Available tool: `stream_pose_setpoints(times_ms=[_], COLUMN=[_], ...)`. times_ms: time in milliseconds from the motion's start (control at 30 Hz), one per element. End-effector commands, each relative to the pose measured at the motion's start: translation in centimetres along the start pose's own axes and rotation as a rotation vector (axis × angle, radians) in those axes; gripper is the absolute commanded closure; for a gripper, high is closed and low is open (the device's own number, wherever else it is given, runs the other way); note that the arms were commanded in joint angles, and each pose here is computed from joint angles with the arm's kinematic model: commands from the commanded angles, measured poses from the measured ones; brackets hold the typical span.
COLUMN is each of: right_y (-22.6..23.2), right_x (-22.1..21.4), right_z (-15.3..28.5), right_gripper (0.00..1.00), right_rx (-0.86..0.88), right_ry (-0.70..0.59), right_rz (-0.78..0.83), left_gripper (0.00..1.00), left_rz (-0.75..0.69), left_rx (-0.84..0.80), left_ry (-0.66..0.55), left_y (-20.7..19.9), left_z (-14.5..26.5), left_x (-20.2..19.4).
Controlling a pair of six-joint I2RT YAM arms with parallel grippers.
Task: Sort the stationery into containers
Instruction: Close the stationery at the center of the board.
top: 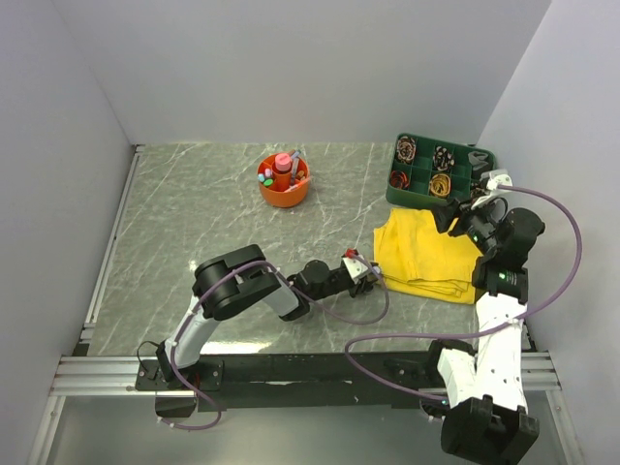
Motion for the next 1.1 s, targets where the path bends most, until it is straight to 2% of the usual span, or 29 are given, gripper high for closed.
stream_pose_setpoints(times_ms=[0, 500, 933, 1067], right_y=[0.0, 0.3, 0.1, -0.1], right_x=[2.2, 1.6, 1.0, 1.4], right_z=[-0.2, -0.1, -0.2, -0.4], right_gripper=[0.43, 0.43, 0.42, 0.42], right_rx=[0.018, 0.031, 0.027, 0.02], right_ry=[-0.08, -0.083, -0.077, -0.079], right_rz=[0.056, 0.024, 0.015, 0.02], left_gripper=[0.99, 0.99, 0.99, 0.99], left_rz=[-0.123, -0.139, -0.093, -0.121], left_rx=[0.059, 0.068, 0.121, 0.139], left_ry=[-0.494, -0.53, -0.522, -0.571], left_y=[0.0, -1.6, 0.0, 0.3], left_z=[0.5, 2.4, 2.4, 2.6], left_x=[9.3, 10.7, 10.1, 11.8])
Point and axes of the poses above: each gripper's point midway between its finger pads, its own z axis back along the fingers, its own y axis along the line the jaws close on, x = y × z, the point moved 9 cm from there along z, back along the fingers, and after that the axes turned 1 degree about -z, right-handed, at the moved point
